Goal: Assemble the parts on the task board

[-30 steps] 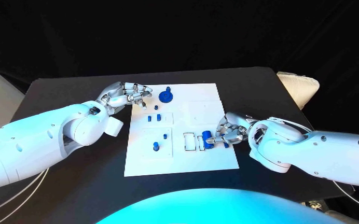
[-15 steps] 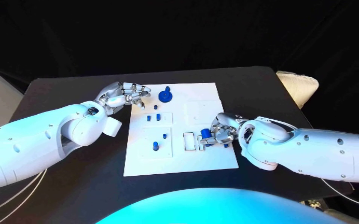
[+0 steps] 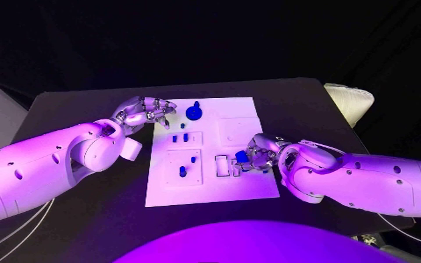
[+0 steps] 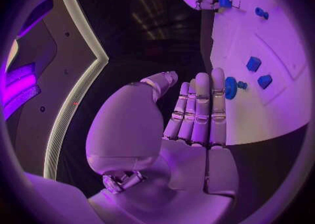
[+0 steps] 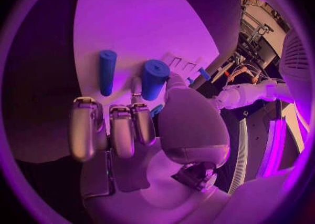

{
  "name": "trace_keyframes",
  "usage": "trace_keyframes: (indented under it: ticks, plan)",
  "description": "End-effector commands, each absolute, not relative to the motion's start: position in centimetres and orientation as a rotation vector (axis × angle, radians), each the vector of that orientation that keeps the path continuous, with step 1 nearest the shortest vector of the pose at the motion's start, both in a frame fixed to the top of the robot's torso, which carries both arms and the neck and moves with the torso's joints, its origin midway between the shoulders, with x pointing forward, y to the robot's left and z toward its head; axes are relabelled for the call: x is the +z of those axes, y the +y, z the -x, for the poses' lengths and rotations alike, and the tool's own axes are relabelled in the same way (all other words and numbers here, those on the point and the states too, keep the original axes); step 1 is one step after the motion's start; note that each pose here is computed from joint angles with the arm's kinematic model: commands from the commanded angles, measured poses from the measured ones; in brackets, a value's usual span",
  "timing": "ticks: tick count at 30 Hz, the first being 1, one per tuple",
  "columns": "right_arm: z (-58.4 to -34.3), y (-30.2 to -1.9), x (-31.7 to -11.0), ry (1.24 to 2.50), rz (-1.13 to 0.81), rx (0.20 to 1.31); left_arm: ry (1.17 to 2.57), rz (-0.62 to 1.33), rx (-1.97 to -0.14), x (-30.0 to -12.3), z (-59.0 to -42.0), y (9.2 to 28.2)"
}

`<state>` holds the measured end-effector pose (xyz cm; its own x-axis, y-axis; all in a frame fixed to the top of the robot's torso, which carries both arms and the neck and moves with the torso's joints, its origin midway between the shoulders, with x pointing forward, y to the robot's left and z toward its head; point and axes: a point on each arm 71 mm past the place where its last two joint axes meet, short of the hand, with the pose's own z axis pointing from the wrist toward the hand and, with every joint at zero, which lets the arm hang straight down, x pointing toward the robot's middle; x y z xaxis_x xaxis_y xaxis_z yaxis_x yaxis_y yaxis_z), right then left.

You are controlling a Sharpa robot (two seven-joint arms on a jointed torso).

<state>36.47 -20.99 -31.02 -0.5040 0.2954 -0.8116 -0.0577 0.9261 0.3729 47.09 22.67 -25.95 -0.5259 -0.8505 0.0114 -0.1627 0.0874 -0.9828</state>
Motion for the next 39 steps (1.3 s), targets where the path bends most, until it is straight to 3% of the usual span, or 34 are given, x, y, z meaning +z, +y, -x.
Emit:
trace_keyframes:
  ticks: [1,17,26,39]
  plan:
    - [-35.7,-21.4,-31.7,2.092,-0.265,0.444,1.780,1.001,-1.506,-25.9,-47.0,22.5]
    - [-36.3,-20.9,-28.4,2.080,-0.482,0.574,1.785,1.003,-1.503,-26.0,-47.0,22.4]
    - [-36.3,-19.1,-28.8,2.187,-0.447,0.607,1.786,1.003,-1.503,-26.0,-47.0,22.4]
    - [-36.3,-17.8,-29.4,2.238,-0.366,0.596,1.788,1.003,-1.503,-26.0,-47.0,22.4]
